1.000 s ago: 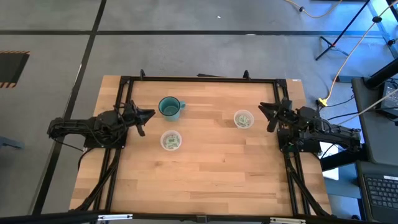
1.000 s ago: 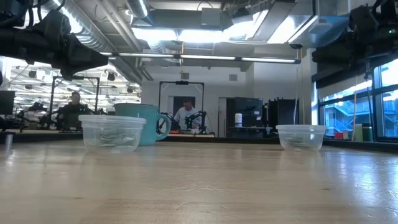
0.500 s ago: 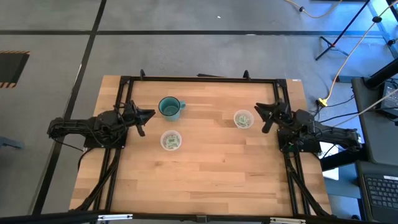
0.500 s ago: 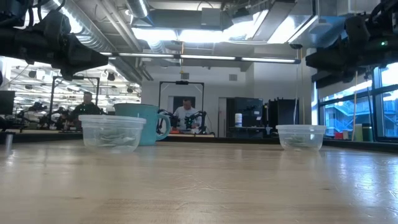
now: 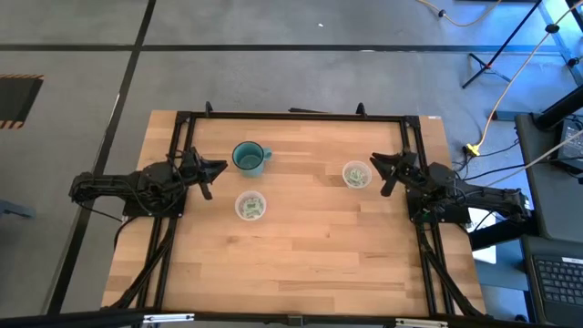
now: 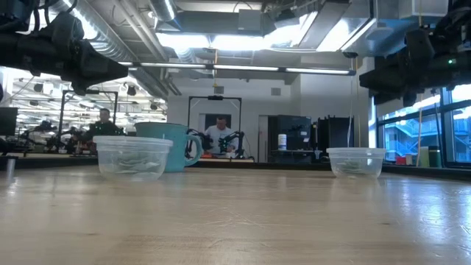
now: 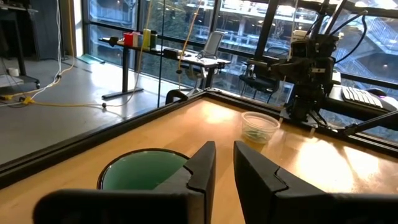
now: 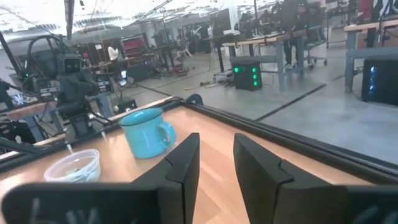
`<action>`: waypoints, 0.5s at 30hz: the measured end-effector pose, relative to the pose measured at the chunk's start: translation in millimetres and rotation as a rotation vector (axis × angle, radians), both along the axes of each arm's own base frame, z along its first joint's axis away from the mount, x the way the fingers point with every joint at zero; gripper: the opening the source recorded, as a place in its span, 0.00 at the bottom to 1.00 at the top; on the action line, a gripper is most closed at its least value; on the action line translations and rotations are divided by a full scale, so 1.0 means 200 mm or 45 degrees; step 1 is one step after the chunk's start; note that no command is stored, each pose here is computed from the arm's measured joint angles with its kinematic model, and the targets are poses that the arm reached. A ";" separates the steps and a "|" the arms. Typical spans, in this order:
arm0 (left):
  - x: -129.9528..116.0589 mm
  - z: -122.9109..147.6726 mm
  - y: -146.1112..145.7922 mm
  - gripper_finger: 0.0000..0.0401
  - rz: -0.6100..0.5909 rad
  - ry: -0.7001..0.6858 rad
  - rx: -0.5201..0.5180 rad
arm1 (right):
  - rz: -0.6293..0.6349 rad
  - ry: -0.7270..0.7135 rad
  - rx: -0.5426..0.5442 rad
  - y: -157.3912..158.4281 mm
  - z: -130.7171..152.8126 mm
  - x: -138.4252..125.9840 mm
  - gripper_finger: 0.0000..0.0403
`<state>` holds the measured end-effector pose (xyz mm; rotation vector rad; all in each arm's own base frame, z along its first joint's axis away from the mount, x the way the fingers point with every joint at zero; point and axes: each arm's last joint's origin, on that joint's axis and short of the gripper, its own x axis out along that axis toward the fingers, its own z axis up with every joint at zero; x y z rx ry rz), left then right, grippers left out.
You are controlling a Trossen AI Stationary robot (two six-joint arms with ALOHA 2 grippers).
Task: Pick and place Stevia / Truvia into bins
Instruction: Return to Home Position
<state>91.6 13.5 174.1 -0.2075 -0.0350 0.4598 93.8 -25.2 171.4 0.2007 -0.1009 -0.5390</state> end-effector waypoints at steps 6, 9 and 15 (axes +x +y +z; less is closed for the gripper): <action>0.00 0.00 0.00 0.13 0.000 0.000 0.000 | 0.000 -0.004 0.007 0.00 0.00 0.00 0.25; 0.00 0.00 0.00 0.13 0.000 0.000 0.000 | 0.000 -0.004 0.008 0.00 0.00 0.00 0.25; 0.00 0.00 0.00 0.14 0.000 -0.001 0.000 | 0.001 -0.018 0.032 0.00 0.00 0.00 0.25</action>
